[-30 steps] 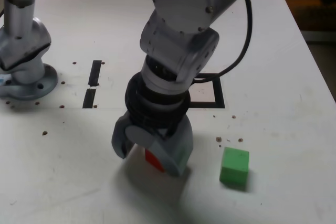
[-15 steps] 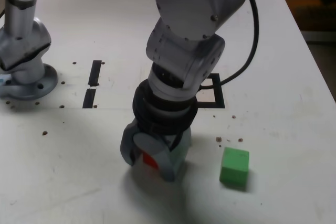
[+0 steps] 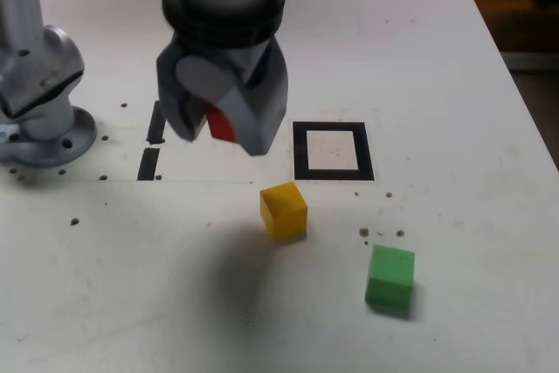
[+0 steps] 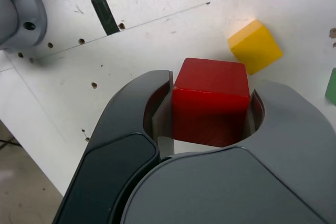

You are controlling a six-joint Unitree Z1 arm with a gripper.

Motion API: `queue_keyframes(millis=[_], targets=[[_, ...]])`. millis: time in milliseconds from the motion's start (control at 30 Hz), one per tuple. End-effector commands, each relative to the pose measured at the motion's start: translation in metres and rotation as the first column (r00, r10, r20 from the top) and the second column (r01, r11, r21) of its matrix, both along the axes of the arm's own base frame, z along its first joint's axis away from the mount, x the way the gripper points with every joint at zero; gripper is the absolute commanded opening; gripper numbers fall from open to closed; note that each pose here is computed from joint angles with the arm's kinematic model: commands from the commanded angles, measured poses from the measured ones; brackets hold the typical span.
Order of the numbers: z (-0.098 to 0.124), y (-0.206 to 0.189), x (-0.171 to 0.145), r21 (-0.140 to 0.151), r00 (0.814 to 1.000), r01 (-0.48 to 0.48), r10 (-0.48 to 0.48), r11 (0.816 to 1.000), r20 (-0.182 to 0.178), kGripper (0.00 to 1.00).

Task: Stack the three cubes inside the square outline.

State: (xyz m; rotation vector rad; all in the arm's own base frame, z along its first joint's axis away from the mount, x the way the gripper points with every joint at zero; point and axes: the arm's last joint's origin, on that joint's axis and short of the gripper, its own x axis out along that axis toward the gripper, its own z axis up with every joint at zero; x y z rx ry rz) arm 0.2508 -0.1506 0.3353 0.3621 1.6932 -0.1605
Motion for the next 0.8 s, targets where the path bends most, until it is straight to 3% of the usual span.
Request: queue_keyframes(millis=[0,200,300,467,767], targets=[[0.002,0.019,0.012,0.02,1.0,-0.022,0.022,1.0,0.004,0.19],[-0.023,0.06,0.051,0.062,0.994,-0.105,0.107,0.992,-0.022,0.19],[-0.04,0.07,0.069,0.072,0.989,-0.15,0.15,0.986,-0.003,0.19],[-0.063,0.073,0.089,0.053,0.981,-0.195,0.194,0.979,0.025,0.19],[-0.103,0.08,0.108,0.03,0.969,-0.241,0.242,0.97,-0.043,0.19]])
